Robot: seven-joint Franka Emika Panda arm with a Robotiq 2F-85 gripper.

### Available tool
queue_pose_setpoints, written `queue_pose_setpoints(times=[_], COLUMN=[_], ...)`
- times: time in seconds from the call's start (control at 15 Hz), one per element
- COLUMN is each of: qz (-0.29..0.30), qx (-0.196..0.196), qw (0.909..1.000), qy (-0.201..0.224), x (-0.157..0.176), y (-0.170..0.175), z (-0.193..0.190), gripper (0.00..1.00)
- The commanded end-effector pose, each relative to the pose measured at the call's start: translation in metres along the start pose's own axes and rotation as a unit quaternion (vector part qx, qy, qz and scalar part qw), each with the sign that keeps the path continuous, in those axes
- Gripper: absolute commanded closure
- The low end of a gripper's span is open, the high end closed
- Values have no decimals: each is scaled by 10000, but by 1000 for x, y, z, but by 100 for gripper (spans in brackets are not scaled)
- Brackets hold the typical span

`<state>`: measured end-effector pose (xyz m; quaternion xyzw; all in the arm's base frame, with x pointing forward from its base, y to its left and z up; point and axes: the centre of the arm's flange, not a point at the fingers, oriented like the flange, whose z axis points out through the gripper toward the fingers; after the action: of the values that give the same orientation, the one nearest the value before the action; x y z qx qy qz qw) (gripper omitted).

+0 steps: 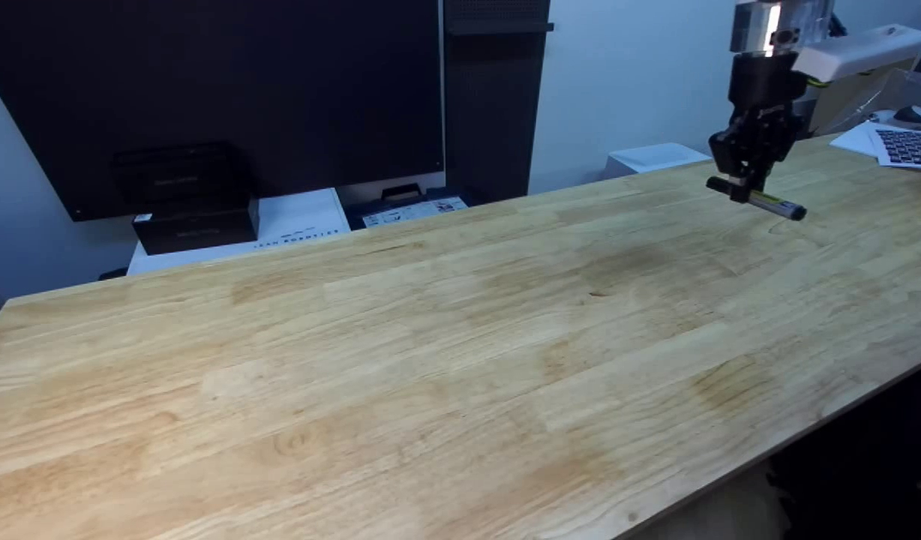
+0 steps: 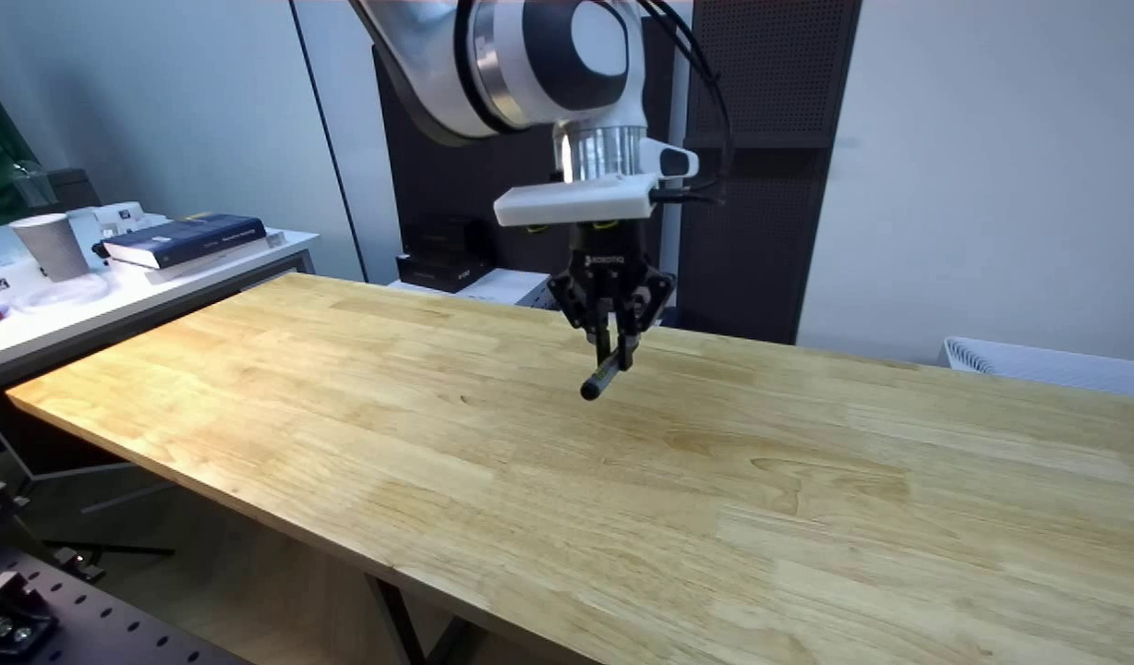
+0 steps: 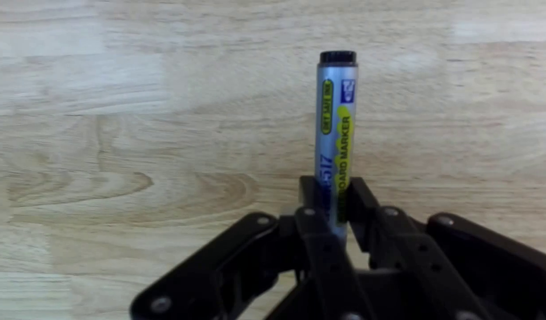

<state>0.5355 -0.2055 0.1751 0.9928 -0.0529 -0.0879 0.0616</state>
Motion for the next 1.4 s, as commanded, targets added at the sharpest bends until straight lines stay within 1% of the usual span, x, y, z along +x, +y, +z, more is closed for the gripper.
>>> queue_pose_setpoints(times=[0.0, 0.2, 0.4, 0.53, 0.6, 0.67, 0.8, 0.93, 1.0, 1.07, 1.13, 1.2, 1.33], qz=[-327, -441, -141, 97, 201, 216, 280, 302, 243, 233, 221, 208, 216], qx=[-321, -546, -878, -919, -898, -971, -873, -770, -531, -482, -423, -354, -253], qw=[9988, 9974, 9955, 9932, 9924, 9928, 9942, 9955, 9966, 9971, 9974, 9977, 9979], qy=[-192, -183, 334, 707, 822, 672, 566, 461, 579, 544, 545, 537, 549], x=[5, 5, 17, 30, 36, 45, 64, 75, 56, 63, 60, 60, 59], y=[44, 68, 80, 83, 84, 80, 71, 61, 70, 65, 66, 67, 70], z=[23, 49, 72, 83, 89, 91, 99, 103, 105, 101, 99, 97, 94], gripper=[95, 95, 95, 95, 95, 95, 95, 95, 95, 54, 53, 47, 34])
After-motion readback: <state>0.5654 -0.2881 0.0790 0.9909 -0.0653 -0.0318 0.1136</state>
